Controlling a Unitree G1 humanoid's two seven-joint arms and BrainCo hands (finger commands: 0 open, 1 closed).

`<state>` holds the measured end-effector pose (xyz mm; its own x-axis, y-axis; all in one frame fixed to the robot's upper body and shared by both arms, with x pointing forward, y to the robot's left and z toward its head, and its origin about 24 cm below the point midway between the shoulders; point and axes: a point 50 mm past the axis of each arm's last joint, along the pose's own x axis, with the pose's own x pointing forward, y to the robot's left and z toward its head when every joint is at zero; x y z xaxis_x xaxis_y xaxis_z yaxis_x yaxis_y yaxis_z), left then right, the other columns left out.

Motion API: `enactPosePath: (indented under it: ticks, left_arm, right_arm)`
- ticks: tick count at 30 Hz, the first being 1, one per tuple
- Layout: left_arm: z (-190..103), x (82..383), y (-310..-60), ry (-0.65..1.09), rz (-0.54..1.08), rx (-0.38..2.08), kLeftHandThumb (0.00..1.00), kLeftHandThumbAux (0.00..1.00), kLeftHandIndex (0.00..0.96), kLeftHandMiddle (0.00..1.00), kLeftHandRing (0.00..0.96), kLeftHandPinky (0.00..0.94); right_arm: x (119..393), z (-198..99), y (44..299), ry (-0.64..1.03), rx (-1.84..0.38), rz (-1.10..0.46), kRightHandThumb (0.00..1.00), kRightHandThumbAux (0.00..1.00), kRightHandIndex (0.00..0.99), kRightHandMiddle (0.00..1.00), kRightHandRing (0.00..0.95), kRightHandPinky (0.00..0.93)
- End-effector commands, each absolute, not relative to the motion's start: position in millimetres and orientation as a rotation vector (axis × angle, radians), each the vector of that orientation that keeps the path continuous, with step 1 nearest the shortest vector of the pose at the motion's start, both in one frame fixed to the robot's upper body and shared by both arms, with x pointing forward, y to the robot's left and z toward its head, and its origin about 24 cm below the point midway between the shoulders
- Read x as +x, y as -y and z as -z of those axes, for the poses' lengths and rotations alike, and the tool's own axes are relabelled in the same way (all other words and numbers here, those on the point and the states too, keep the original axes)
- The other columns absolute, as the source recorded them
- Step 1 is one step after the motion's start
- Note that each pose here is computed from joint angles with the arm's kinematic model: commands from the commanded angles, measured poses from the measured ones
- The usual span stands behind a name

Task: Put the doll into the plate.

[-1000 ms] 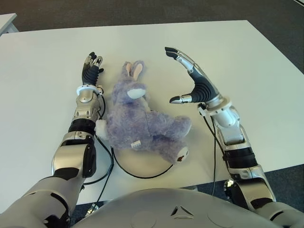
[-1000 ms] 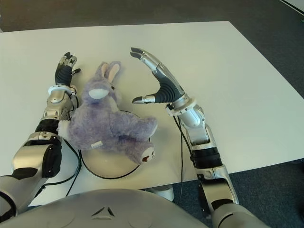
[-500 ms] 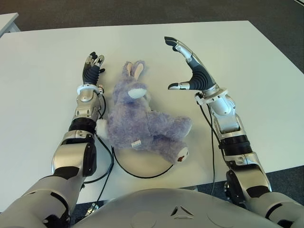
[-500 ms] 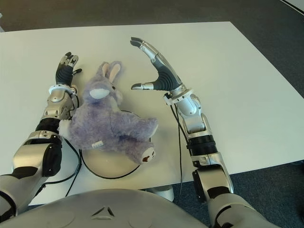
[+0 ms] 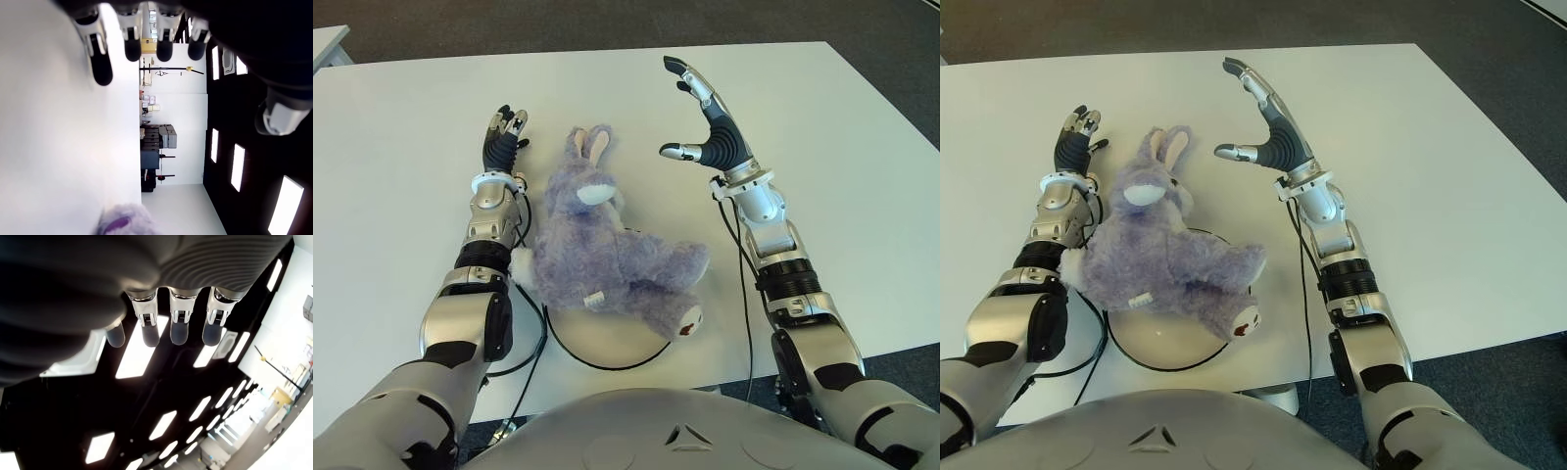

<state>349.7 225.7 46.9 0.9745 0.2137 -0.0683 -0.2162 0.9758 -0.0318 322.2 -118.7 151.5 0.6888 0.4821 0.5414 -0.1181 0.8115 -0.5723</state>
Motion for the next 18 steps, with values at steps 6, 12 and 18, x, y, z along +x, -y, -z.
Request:
enactPosePath:
  ticks: [6,12,18]
  left_arm:
    - [-21.6,337.5,-224.0,-0.166,-0.190,-0.062,0.213,0.403,0.000,0.000,0.000,0.000]
    - [-22.0,337.8,-223.4,-0.169,-0.190,-0.082,0.220,0.385,0.000,0.000,0.000,0.000]
    - [-22.7,337.2,-222.4,-0.162,-0.191,-0.099,0.228,0.389,0.000,0.000,0.000,0.000]
  right_arm:
    - [337.2,-147.7,108.7,0.699,-0.449,-0.316,0.000,0.380,0.000,0.000,0.000,0.000]
    - [345.1,-145.3,104.8,0.675,-0.434,-0.291,0.000,0.325,0.000,0.000,0.000,0.000]
    - [351.9,-145.8,102.4,0.663,-0.420,-0.281,0.000,0.294,0.000,0.000,0.000,0.000]
